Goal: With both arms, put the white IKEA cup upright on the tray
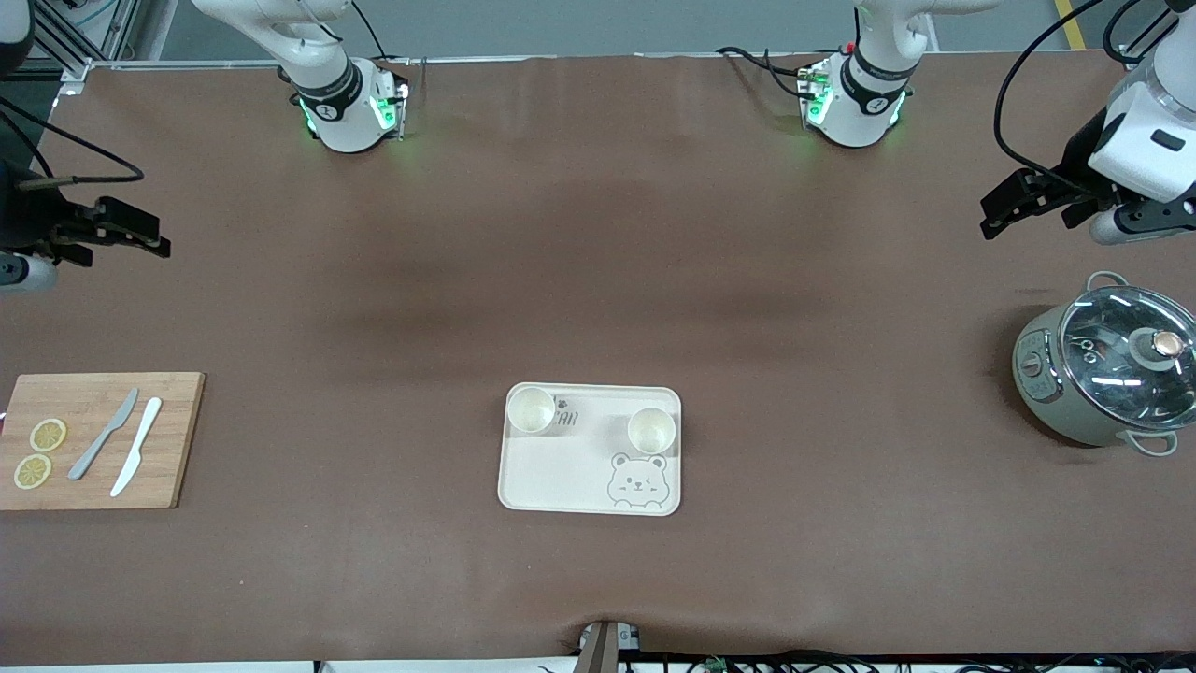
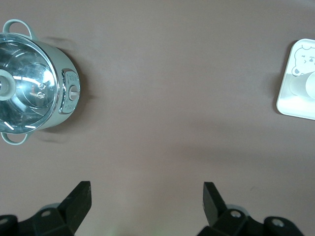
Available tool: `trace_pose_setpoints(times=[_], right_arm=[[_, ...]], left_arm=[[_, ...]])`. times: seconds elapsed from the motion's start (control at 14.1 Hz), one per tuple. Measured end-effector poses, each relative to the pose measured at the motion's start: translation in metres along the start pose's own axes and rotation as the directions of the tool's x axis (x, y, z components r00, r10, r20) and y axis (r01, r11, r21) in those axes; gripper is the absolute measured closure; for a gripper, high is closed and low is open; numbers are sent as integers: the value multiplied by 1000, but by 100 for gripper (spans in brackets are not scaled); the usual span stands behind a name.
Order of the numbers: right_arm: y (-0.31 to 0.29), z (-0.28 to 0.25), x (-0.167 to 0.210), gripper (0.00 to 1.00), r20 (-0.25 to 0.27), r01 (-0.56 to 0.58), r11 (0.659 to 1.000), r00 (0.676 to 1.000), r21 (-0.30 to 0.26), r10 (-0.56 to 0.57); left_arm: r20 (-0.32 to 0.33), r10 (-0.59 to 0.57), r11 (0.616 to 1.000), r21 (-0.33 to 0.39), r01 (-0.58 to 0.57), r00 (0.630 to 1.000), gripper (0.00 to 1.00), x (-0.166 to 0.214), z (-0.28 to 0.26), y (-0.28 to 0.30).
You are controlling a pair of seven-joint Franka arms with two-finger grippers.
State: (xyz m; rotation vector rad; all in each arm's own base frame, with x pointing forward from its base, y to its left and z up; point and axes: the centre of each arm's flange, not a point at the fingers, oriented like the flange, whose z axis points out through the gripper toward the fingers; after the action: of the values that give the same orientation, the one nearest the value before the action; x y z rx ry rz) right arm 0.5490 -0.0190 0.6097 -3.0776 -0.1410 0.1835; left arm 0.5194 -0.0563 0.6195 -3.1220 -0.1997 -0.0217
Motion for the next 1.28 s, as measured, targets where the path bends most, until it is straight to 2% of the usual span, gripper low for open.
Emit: trace_pose_setpoints(times=[0.28, 0.36, 0.5, 0.64, 0.85, 1.07, 1.28], right_arm=[[-14, 10, -13, 0, 58, 30, 1000, 998, -2, -30], [-20, 10, -14, 0, 58, 46, 999, 997, -15, -45], [-28, 0, -16, 0, 39, 66, 994, 997, -86, -63], [-22, -9, -15, 0, 10, 55, 992, 998, -111, -54], [-13, -11, -10, 0, -22, 41, 993, 999, -113, -44], [-19, -16, -9, 0, -42, 49, 996, 998, -70, -52], [-21, -30, -11, 0, -68, 50, 997, 996, -64, -54]], left_arm=[[-2, -1, 1000, -1, 1, 1000, 0, 0, 0, -1], [-2, -1, 1000, -1, 1, 1000, 0, 0, 0, -1], [-2, -1, 1000, -1, 1, 1000, 0, 1, 0, -1], [-1, -2, 1000, 0, 2, 1000, 0, 1, 1, -1], [-1, -10, 1000, -1, 10, 1000, 0, 3, 2, -5], [-3, -20, 1000, -1, 20, 1000, 0, 5, 1, -10], [-15, -22, 1000, -4, 22, 1000, 0, 7, -5, -11]])
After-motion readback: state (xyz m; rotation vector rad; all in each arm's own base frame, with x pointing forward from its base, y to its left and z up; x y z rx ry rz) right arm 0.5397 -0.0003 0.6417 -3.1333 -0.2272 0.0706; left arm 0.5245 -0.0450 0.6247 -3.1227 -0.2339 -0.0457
